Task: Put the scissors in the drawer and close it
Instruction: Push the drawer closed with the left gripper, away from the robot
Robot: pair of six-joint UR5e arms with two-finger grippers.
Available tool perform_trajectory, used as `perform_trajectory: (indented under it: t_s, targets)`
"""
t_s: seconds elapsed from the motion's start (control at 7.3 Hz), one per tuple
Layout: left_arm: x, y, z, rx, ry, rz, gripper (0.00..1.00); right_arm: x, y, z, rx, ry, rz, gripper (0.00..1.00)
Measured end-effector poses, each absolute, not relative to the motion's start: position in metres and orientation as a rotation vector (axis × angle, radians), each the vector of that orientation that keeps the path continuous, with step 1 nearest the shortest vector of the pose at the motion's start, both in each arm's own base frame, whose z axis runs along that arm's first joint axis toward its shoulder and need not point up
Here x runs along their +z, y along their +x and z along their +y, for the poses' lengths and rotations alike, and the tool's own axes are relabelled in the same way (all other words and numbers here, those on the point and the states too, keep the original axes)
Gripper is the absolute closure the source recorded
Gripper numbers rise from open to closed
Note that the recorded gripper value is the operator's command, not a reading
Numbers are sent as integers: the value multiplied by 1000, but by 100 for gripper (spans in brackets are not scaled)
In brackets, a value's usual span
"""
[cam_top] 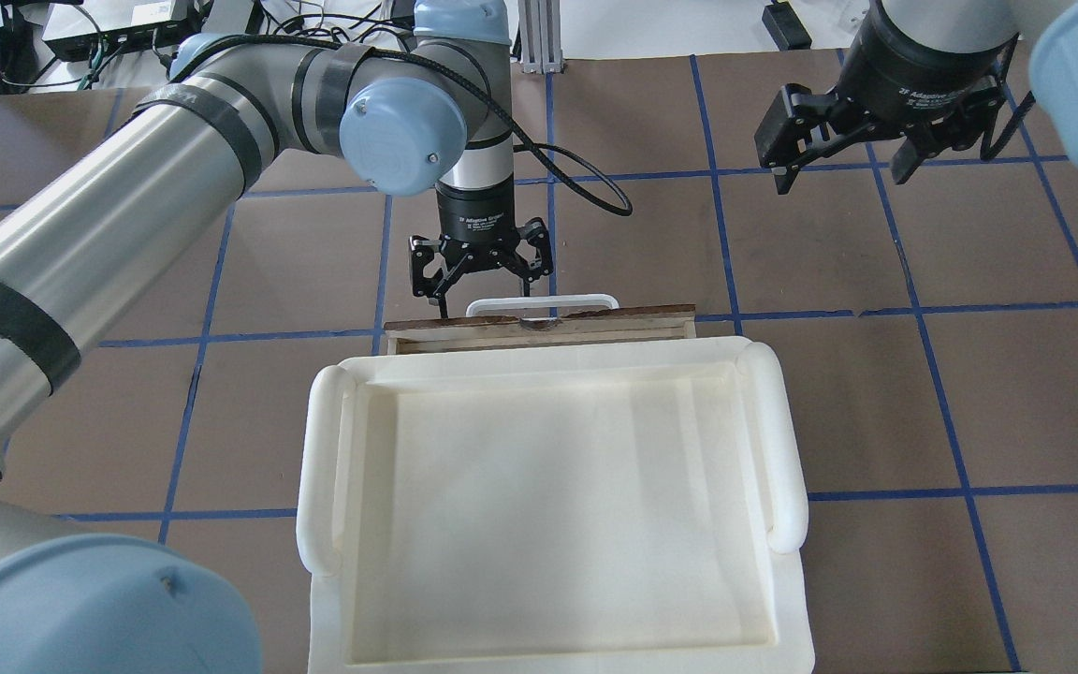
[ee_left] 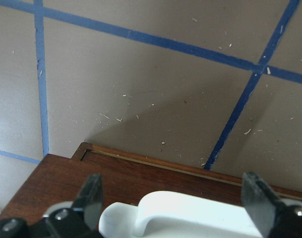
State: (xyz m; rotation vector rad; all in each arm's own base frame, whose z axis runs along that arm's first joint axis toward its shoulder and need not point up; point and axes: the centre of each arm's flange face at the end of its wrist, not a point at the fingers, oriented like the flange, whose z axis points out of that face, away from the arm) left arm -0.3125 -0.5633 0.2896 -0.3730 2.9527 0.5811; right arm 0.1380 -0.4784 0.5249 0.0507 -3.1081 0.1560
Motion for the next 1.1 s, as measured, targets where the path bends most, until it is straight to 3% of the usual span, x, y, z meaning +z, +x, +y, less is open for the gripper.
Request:
perform_trajectory:
  t_s: [1.1]
  targets:
    - [288, -316, -529, 706, -339, 2889, 0, 524, 138, -479, 154, 59, -3104, 0]
